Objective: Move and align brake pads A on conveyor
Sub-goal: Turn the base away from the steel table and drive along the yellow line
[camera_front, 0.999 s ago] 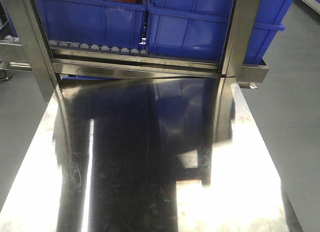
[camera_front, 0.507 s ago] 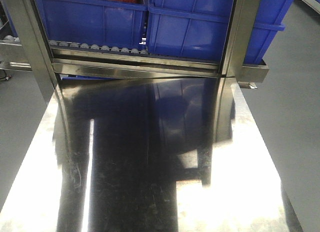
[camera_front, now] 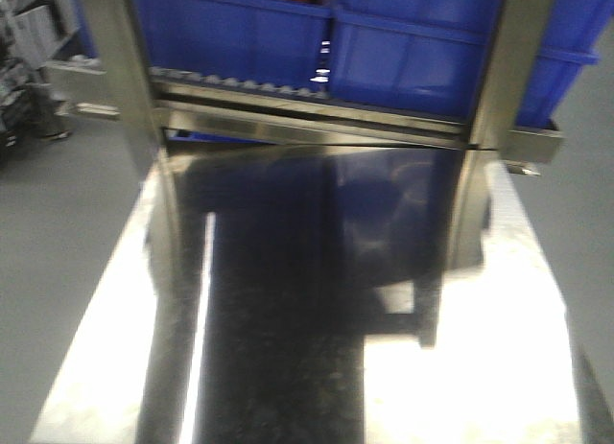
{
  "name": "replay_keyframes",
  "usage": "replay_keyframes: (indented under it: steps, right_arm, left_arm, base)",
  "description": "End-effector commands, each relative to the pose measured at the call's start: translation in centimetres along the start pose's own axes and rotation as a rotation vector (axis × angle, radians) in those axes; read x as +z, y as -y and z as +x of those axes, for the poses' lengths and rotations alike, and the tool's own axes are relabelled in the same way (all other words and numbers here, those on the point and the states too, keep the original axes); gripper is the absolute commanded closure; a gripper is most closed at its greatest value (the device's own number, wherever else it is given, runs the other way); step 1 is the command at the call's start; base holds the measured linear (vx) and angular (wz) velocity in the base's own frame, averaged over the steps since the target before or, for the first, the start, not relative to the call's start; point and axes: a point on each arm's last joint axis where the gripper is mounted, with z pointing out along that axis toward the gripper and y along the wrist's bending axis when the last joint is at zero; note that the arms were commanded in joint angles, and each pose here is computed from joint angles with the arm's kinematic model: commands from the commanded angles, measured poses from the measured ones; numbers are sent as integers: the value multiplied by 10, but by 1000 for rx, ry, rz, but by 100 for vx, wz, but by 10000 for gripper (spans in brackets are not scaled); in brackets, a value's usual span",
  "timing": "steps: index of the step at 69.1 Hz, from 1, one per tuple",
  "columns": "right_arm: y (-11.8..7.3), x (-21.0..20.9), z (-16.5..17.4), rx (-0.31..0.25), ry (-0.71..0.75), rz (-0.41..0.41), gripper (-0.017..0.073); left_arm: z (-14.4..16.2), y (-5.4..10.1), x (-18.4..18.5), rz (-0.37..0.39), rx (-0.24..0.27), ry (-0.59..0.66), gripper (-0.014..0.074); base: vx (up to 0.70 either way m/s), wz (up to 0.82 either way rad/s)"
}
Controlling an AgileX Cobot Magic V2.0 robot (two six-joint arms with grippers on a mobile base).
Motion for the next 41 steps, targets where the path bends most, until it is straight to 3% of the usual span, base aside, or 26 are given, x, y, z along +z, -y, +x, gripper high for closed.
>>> replay_keyframes:
  steps: [1, 41]
  right_arm:
    - [2, -2, -17, -7, 116, 24, 561]
    - [2, -2, -17, -8, 116, 24, 561]
  left_arm:
    - [-15, 3, -2, 30, 7, 100, 599]
    - [-15, 3, -2, 32, 4, 100, 599]
  base:
    - [-14, 57]
    - [-22, 84]
